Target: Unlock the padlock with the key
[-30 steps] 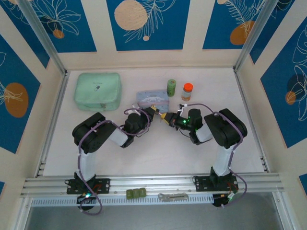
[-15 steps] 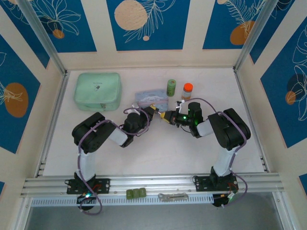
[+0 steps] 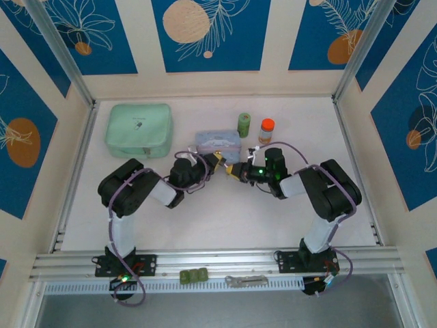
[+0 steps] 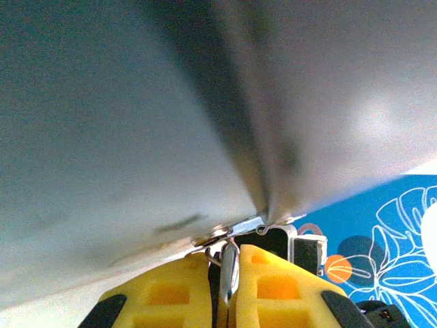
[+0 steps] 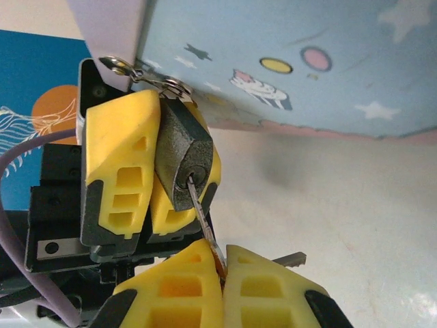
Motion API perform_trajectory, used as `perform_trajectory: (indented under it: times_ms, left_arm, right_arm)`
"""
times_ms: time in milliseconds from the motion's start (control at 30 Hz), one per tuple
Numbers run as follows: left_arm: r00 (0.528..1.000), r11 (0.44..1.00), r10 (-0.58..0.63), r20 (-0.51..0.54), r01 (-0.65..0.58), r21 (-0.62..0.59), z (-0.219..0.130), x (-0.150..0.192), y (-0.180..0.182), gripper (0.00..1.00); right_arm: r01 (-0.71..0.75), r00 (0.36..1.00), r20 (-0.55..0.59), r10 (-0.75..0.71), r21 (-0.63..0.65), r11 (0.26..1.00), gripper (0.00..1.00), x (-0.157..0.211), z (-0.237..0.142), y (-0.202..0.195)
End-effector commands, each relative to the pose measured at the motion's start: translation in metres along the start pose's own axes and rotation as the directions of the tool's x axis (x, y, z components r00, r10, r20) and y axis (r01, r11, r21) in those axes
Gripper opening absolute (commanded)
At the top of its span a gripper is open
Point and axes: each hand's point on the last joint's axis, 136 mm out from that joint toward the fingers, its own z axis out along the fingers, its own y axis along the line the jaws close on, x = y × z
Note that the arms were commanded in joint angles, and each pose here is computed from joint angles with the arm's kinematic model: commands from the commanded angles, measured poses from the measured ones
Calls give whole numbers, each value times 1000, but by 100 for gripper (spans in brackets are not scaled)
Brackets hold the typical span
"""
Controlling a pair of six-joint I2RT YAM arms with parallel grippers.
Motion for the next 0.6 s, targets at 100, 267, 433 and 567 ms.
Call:
perform_trajectory:
  times_ms: [100,267,433,567]
  left_arm:
    - [947,977,129,-293,-71,203,-5,75,-45,0]
    - [956,980,130,-264,-83,182,-1,70,-36,8]
    - [962,986,118,-246,-84,143,-1,67,-20,27]
    - [966,988,112,-231,-83,130,-1,66,-15,35]
  right_arm:
    - [-54,999,-5,54,-36,998,0,21,23,1]
    - [-105,994,36,106,-13,994,0,22,30,-11]
    - [-137,989,63,137,9,990,0,20,28,-23]
    - [-148,987,62,146,18,989,0,19,26,-28]
